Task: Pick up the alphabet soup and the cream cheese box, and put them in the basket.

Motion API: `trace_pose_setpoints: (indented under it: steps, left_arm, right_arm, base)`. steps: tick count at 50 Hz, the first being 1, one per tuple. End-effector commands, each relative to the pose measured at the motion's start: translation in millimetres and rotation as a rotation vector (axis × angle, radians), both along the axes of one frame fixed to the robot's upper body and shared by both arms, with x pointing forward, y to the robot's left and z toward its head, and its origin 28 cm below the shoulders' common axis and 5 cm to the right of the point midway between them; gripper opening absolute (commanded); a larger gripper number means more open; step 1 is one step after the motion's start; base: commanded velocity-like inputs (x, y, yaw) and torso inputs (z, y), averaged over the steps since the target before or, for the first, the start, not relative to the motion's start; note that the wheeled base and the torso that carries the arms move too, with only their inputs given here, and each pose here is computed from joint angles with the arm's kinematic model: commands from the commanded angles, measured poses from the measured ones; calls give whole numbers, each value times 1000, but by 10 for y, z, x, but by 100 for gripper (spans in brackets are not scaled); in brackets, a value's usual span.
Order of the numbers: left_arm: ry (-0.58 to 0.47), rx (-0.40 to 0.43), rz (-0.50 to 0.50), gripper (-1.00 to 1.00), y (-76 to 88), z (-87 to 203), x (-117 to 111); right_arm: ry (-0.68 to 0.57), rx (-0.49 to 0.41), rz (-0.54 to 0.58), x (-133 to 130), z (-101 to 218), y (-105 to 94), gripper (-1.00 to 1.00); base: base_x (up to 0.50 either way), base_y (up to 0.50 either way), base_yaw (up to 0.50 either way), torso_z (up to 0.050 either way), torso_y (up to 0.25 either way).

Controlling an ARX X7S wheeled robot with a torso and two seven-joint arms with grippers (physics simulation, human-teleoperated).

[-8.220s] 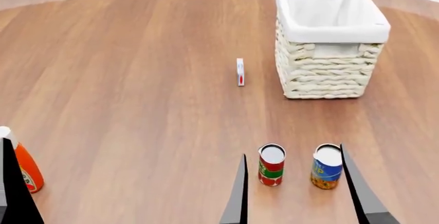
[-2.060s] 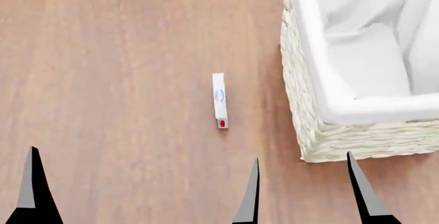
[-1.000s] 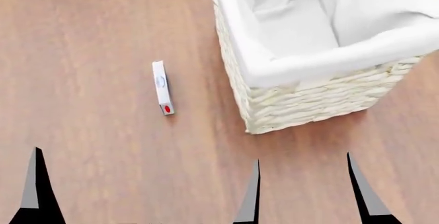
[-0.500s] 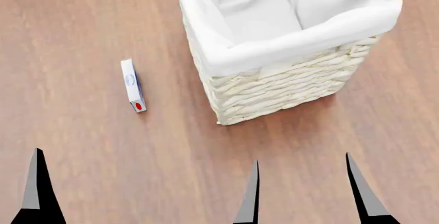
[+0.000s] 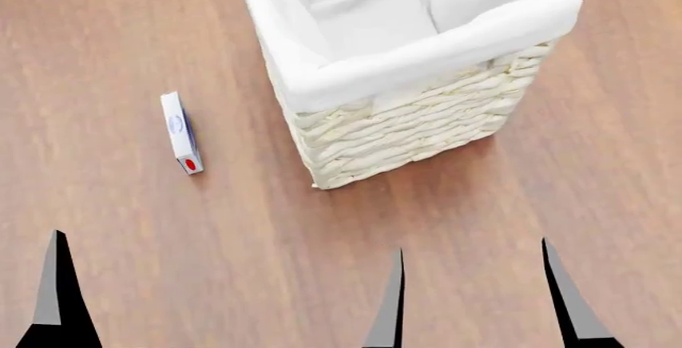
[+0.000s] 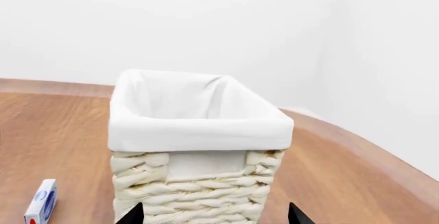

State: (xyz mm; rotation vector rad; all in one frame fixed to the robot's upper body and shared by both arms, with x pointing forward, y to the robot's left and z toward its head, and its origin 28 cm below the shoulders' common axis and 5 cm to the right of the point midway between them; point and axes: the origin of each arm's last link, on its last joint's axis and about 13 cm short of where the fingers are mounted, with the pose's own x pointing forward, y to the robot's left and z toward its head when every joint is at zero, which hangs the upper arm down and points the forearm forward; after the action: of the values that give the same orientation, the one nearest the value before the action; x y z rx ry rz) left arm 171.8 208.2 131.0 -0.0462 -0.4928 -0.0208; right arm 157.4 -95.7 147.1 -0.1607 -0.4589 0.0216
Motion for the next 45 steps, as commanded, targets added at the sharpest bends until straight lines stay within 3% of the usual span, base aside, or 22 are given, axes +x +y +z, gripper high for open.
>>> trace_pose_setpoints:
  steps: [1, 16, 29, 45]
  left_arm:
    - [3, -1, 1, 100, 1, -8, 4]
    - [10, -7, -6, 100, -13, -36, 0]
    - [15, -13, -7, 100, -6, -52, 11]
    - [16, -12, -10, 100, -21, -51, 16]
  right_arm:
    - [20, -1, 4, -97, 11, 9, 100]
    - [58, 51, 48, -351, 63, 68, 100]
    - [242, 50, -34, -396, 11, 17, 100]
    - [355, 39, -48, -576, -121, -40, 100]
  base:
    - [0, 0, 0, 0, 0]
    - [0, 0, 0, 0, 0]
    - [0, 0, 0, 0, 0]
    - [0, 0, 0, 0, 0]
